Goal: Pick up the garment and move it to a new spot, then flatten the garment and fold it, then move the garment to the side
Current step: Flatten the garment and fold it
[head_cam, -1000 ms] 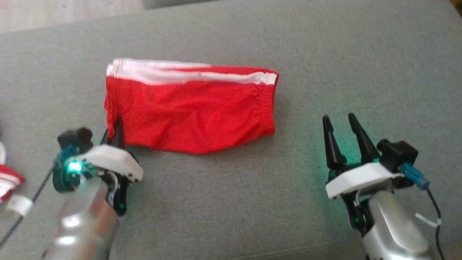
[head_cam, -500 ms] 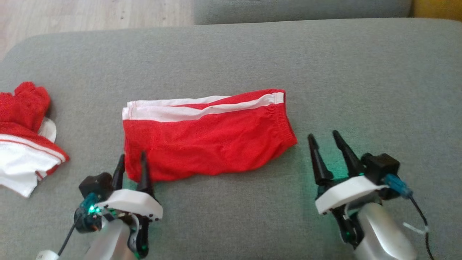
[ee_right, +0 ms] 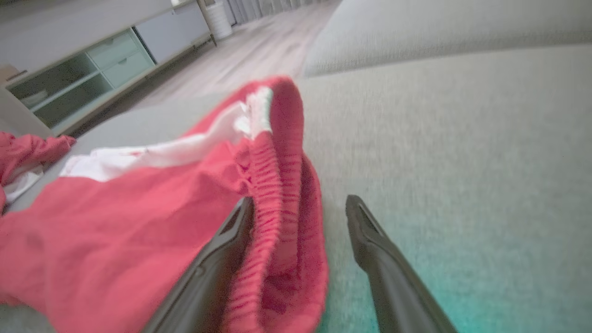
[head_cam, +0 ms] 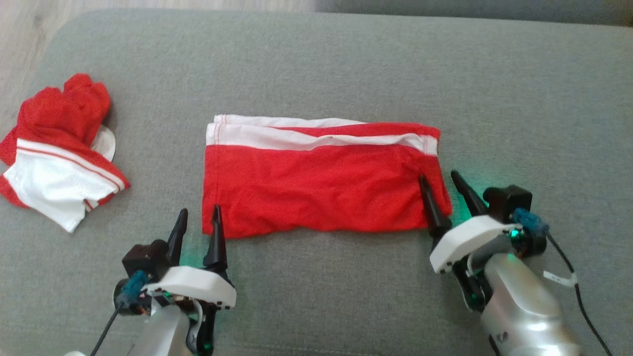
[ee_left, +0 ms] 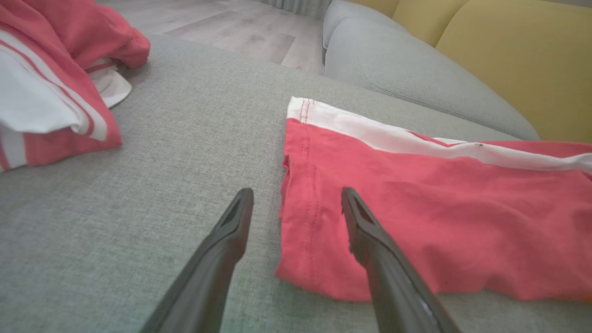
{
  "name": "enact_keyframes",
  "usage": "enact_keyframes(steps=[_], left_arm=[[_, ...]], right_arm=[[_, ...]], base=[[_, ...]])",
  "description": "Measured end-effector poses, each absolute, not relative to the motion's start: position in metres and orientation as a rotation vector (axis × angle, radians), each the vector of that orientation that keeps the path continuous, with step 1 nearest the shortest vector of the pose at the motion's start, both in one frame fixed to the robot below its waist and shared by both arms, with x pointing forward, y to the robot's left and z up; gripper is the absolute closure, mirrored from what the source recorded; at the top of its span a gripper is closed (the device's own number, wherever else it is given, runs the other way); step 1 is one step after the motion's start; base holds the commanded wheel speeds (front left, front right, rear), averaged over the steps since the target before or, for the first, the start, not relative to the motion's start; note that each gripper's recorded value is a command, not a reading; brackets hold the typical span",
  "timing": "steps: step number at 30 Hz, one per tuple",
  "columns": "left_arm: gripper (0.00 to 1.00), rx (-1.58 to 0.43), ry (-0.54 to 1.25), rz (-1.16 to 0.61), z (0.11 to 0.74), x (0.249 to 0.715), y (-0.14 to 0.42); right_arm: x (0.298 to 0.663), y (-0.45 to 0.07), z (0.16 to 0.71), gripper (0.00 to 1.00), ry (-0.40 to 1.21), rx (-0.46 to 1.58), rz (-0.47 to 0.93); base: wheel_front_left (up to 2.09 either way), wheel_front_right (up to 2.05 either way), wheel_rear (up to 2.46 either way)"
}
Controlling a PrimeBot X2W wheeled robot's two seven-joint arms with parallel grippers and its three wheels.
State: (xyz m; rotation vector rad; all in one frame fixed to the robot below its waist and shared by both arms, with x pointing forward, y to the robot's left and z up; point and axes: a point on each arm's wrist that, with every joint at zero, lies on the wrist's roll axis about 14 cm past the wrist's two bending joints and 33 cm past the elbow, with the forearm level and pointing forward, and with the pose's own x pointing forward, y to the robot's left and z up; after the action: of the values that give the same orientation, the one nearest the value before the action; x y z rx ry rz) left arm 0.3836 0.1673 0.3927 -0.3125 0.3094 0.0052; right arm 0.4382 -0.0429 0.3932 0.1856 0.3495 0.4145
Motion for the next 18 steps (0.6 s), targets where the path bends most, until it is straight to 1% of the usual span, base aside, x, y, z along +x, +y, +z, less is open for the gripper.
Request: enact_keyframes(steps=[3,5,6,7,8,10,13,17,18], left_arm=[[0.00,-0.314,0.309,0.018,0.391,0.383,0.171],[0.00,-0.314,0.314,0.023,0.390,0.383,0.173],[0.00,-0.314,0.316,0.024,0.389,0.383,0.173],[0.00,-0.315,0.317,0.023,0.388,0.383,0.172],[0.00,-0.317,0.315,0.022,0.389,0.384,0.172],[0.00,-0.323,0.309,0.016,0.391,0.386,0.170],[0.00,-0.326,0.294,-0.009,0.395,0.392,0.162],[0.00,-0.330,0.290,-0.044,0.398,0.394,0.151],[0.00,-0.330,0.290,-0.044,0.398,0.394,0.151]], right_arm=[[0.430,-0.044,0.368,0.00,0.430,0.182,0.407],[0.432,-0.042,0.366,0.00,0.439,0.196,0.406],[0.434,-0.040,0.366,0.28,0.441,0.206,0.405],[0.436,-0.038,0.367,0.81,0.441,0.212,0.410],[0.438,-0.037,0.368,1.00,0.439,0.217,0.412],[0.438,-0.039,0.368,1.00,0.441,0.241,0.398],[0.441,-0.051,0.374,1.00,0.422,0.290,0.338],[0.440,-0.094,0.373,1.00,0.407,0.310,0.211],[0.440,-0.094,0.373,1.00,0.407,0.310,0.211]], base=[[0.00,0.00,0.00],[0.00,0.00,0.00],[0.00,0.00,0.00],[0.00,0.00,0.00],[0.00,0.00,0.00],[0.00,0.00,0.00],[0.00,0.00,0.00],[0.00,0.00,0.00],[0.00,0.00,0.00]])
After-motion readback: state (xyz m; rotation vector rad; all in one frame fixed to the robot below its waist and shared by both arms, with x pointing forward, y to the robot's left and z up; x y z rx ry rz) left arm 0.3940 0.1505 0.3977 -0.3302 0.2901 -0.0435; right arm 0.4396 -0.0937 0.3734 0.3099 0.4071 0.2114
